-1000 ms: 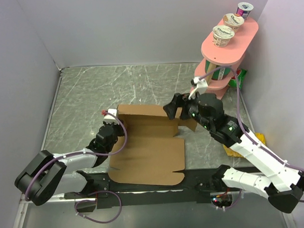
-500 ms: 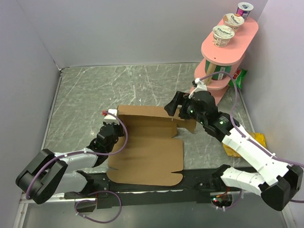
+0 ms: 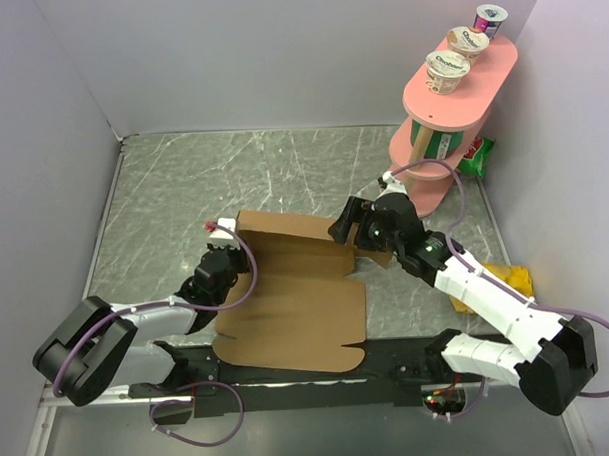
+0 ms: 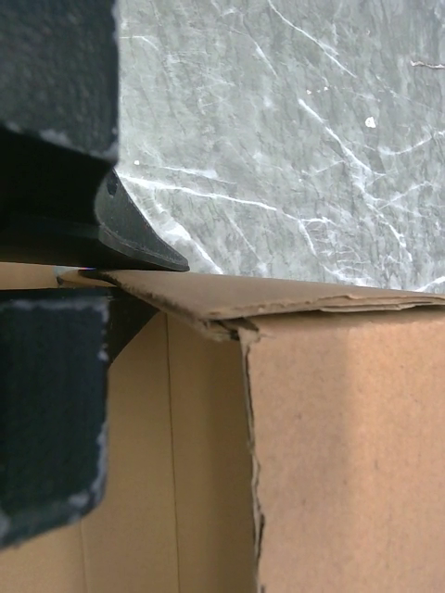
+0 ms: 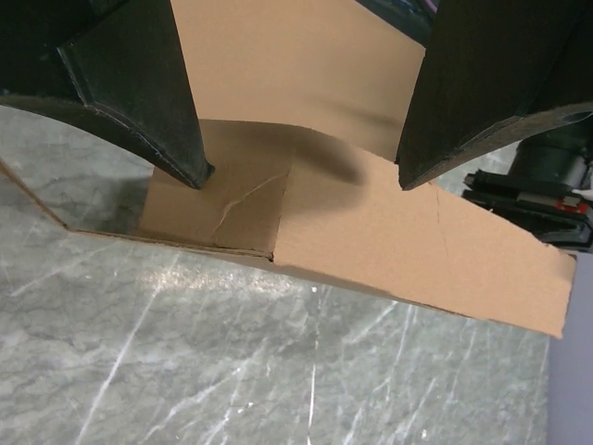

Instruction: Fold the paper box

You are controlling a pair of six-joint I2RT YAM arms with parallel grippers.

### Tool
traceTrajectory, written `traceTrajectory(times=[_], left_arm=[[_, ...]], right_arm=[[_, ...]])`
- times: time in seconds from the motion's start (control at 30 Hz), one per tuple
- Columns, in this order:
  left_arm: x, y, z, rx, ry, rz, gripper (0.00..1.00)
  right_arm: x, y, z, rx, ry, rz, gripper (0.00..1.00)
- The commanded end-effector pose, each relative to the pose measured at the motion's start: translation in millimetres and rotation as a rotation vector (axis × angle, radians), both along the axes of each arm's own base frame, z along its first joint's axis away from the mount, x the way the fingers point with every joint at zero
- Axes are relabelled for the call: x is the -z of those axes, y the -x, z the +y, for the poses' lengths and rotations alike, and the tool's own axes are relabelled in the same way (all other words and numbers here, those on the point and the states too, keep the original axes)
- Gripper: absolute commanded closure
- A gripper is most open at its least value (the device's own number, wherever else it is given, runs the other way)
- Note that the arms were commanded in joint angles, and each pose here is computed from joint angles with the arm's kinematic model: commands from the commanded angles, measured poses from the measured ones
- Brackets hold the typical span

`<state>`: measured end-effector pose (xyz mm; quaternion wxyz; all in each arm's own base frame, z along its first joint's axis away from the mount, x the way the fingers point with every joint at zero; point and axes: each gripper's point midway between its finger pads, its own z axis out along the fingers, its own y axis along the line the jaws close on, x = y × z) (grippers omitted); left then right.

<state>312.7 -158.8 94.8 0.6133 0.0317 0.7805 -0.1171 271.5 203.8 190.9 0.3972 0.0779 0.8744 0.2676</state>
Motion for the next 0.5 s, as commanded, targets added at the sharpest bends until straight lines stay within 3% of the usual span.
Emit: traceTrajectory(times=[0.0, 0.23, 0.47], left_arm=[[-15, -8, -10, 0.008, 0.052, -0.037, 0.87], [-15, -8, -14, 0.030, 0.048, -0.035, 0.87], [-15, -8, -17, 0.046, 0.044, -0.034, 0.88]], right_arm=[[0, -10, 7, 0.012, -0.033, -0.006, 0.08], [-6, -16, 3, 0.036, -0.093, -0.069, 0.09], [-7, -20, 12, 0.000, -0.151, -0.039, 0.11]])
